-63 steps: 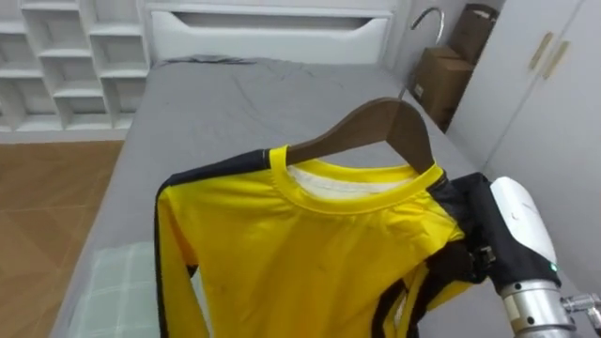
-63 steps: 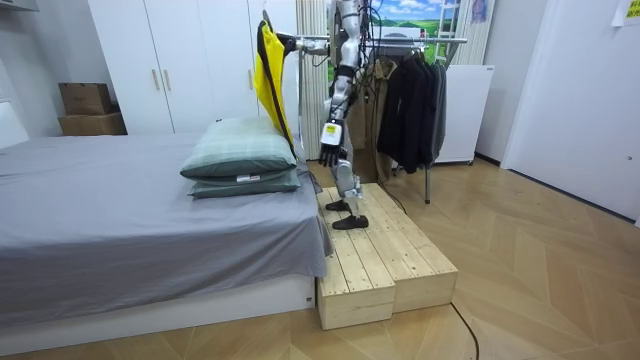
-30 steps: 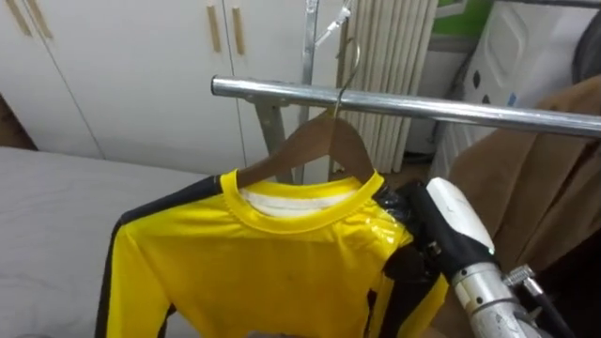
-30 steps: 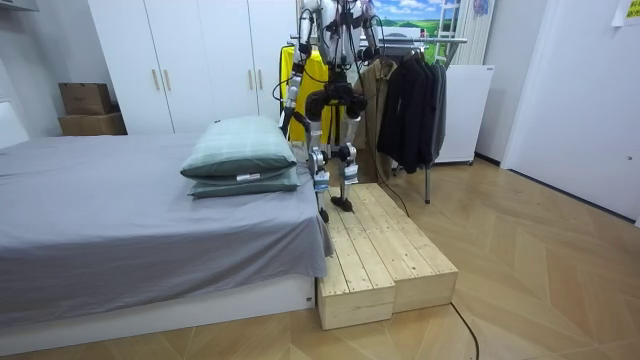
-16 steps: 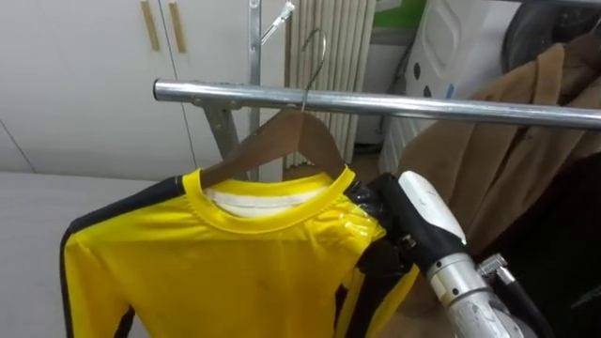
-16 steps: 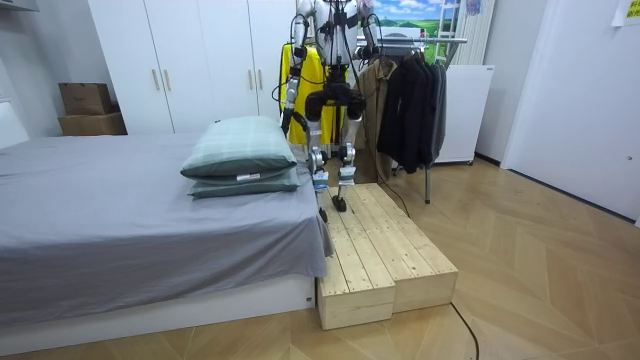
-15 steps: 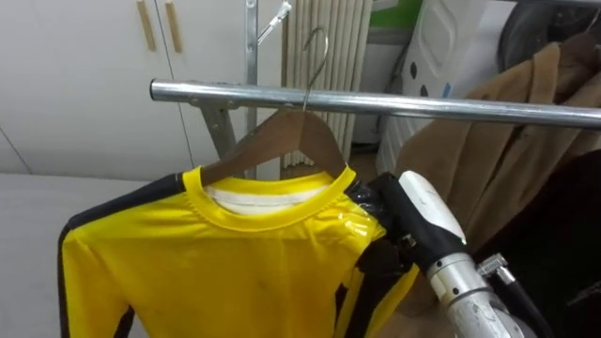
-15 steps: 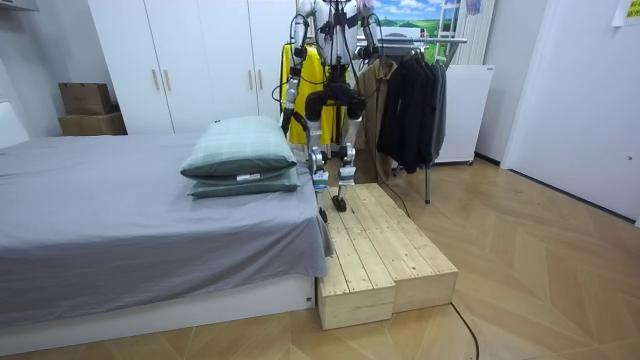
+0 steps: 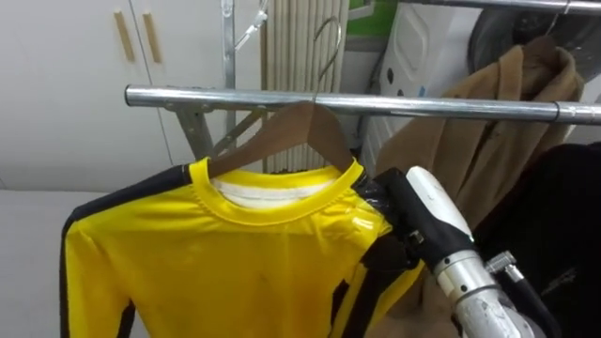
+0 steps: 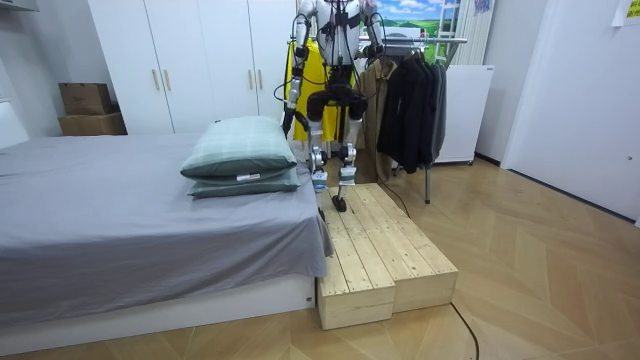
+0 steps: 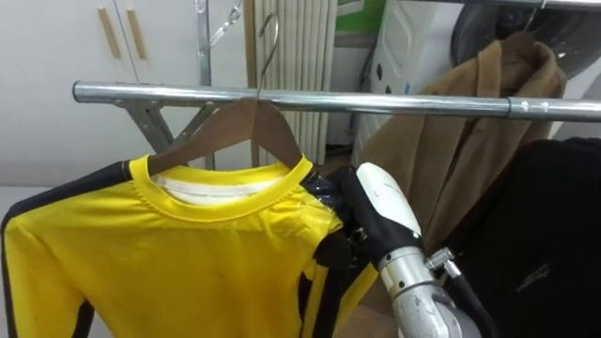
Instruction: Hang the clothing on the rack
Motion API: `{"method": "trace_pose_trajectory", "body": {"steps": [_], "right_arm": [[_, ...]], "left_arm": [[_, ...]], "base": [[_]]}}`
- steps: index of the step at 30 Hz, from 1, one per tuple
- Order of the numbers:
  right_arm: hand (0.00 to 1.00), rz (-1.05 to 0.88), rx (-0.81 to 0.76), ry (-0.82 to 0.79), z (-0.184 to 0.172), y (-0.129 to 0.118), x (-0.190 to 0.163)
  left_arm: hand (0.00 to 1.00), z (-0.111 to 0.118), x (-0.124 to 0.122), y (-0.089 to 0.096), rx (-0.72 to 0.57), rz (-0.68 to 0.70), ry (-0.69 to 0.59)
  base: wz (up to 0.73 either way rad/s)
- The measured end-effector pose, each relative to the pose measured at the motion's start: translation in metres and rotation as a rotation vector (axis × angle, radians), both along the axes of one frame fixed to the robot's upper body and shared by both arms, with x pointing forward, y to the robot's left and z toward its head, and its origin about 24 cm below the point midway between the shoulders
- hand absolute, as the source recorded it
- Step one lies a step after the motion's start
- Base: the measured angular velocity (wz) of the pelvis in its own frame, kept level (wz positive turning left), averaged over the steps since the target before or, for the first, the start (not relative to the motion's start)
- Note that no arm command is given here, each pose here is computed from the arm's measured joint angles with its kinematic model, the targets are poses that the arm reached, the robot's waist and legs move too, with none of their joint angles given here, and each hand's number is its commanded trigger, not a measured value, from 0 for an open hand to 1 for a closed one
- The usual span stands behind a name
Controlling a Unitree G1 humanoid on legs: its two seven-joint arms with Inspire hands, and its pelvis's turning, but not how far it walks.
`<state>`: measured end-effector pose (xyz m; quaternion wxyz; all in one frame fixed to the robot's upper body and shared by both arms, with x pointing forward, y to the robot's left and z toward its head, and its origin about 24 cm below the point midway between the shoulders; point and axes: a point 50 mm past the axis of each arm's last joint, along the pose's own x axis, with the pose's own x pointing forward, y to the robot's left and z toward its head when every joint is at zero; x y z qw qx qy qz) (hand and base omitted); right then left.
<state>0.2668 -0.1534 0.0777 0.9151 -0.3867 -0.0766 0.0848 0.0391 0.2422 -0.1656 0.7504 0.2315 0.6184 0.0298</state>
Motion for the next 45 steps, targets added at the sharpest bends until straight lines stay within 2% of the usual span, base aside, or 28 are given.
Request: {"method": "trace_pose_trajectory", "body": {"steps": [7,26,45], "right_arm": [[1.00,-0.043,-0.021,-0.023,0.002,-0.015,-0.001],[1.00,-0.072,-0.026,0.000,-0.005,-0.021,-0.005],[1.00,-0.077,-0.045,0.149,-0.036,-0.029,-0.008]], "left_arm": [[0.00,0.001,0.002,0.001,-0.002,-0.004,-0.032],[0.00,0.002,0.006,0.002,-0.005,0.030,-0.059],[0.00,0.003,0.006,0.006,0.000,0.061,-0.072]], "base": [[-0.01],[-0.01],[0.00]]}}
